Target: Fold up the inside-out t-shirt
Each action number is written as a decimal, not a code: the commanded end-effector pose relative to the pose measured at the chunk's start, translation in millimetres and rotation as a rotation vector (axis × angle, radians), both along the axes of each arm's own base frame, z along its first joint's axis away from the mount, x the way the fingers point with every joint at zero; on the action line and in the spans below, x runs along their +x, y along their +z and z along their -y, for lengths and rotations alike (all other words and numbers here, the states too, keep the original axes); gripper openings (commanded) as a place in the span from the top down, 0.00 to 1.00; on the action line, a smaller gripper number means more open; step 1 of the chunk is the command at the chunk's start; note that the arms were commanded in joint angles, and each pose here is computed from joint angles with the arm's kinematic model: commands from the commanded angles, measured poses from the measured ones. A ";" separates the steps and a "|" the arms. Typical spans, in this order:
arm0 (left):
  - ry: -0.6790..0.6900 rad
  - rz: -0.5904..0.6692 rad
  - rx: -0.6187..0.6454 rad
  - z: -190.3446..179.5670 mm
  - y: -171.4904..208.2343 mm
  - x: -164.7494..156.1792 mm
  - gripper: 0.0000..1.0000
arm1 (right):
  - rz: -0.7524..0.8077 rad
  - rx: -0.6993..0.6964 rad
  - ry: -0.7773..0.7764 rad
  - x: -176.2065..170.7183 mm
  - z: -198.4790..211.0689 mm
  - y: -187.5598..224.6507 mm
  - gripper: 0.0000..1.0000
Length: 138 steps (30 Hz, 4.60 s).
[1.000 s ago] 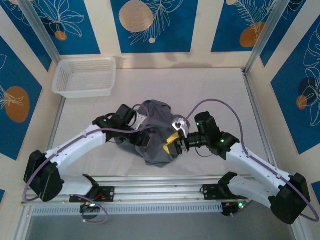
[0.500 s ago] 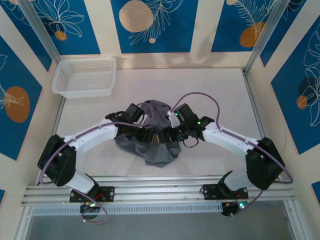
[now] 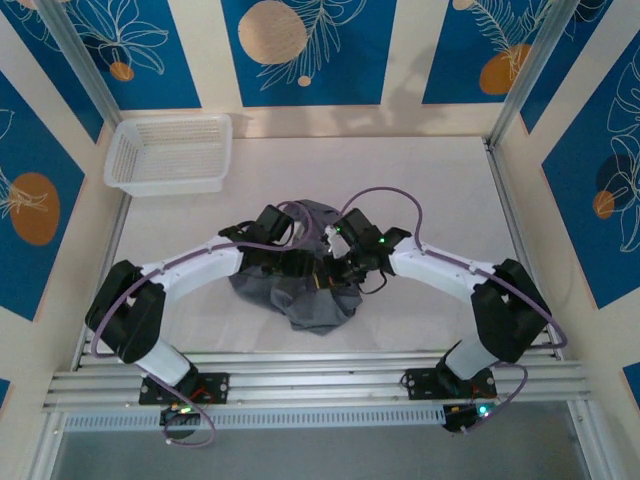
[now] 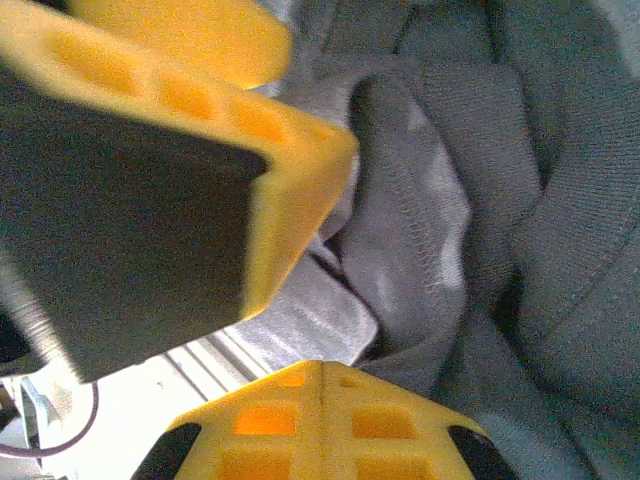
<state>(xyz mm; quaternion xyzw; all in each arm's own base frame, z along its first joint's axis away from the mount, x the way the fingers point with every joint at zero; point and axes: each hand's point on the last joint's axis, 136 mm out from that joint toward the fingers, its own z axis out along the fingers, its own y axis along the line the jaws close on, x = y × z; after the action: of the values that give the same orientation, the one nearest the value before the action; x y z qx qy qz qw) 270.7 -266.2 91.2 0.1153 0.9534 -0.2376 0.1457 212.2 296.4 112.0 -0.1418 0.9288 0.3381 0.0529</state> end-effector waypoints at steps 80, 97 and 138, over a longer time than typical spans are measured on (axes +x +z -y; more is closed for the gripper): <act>0.122 -0.042 0.036 8.1 94.8 26.4 1.00 | 0.764 0.326 0.232 18.0 -11.7 128.1 0.47; 0.243 0.034 -0.079 -23.1 147.7 52.1 1.00 | 0.307 0.334 0.255 -11.8 -46.3 22.8 0.66; 0.310 0.434 0.240 -91.3 176.4 52.9 0.46 | 0.687 0.021 0.181 36.8 12.2 94.9 0.58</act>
<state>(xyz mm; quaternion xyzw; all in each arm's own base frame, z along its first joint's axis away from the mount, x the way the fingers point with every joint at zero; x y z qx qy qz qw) 328.9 -217.6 249.3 0.0296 0.9371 -0.1455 0.3161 248.7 282.2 213.3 -0.2855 0.8290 0.3245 0.3549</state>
